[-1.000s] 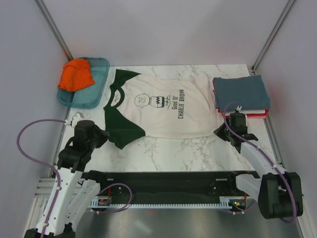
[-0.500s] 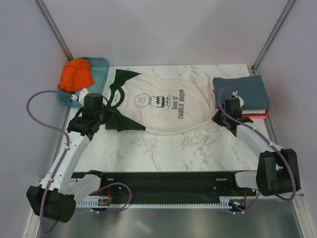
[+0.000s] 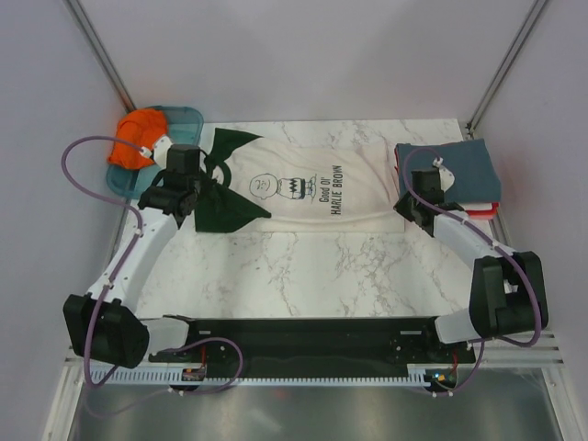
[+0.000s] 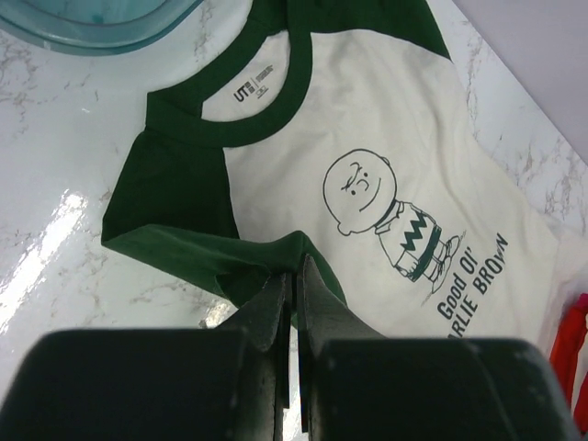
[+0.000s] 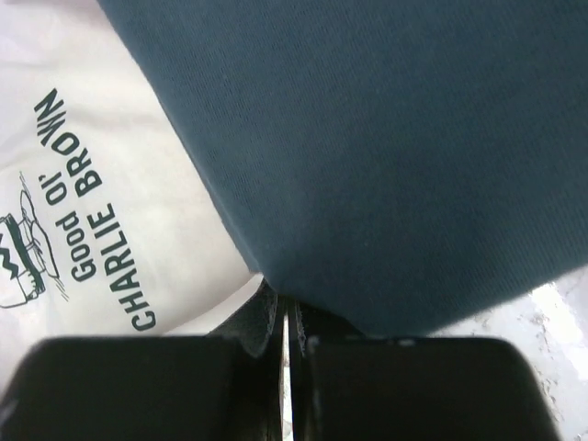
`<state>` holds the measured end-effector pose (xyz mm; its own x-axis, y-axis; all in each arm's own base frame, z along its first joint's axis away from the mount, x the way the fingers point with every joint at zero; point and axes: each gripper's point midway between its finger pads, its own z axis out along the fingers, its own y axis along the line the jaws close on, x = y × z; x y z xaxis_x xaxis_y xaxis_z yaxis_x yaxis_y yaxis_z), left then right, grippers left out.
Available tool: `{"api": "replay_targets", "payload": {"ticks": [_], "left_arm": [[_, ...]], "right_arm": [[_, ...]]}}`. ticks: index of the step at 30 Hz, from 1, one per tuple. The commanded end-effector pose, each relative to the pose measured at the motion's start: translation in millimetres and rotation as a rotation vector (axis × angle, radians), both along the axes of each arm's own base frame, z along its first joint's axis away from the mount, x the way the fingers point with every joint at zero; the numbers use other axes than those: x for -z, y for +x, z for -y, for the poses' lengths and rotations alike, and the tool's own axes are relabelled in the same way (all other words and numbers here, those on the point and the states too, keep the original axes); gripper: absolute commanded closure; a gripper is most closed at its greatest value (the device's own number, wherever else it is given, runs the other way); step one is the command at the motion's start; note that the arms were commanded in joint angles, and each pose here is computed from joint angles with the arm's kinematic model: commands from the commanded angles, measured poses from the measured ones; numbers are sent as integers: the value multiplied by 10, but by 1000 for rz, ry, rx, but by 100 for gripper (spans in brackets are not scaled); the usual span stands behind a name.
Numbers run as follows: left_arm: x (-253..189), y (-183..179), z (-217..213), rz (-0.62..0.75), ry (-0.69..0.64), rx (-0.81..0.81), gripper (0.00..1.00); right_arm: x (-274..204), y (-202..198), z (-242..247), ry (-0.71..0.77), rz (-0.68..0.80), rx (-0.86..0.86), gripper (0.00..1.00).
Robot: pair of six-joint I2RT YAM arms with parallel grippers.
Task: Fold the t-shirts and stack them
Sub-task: Fold the tshirt
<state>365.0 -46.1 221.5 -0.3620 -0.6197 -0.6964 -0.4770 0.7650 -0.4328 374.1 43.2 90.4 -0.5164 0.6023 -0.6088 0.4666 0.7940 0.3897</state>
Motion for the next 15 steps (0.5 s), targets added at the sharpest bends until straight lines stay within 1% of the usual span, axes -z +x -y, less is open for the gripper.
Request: {"api": "replay_targets", "payload": {"ticks": [1, 7, 10, 15], "left_arm": [[-249, 257, -63, 80, 56, -25, 98], [-253, 422, -117, 70, 103, -51, 98], [-353, 482, -123, 89, 110, -56, 98], [-342, 610, -93, 80, 118, -47, 98]], "right_arm": [[-171, 242, 28, 4, 66, 52, 100], [-177, 367, 29, 11, 79, 73, 100], [-182, 425, 32, 10, 83, 80, 100], [-227, 544, -4, 30, 96, 83, 100]]}}
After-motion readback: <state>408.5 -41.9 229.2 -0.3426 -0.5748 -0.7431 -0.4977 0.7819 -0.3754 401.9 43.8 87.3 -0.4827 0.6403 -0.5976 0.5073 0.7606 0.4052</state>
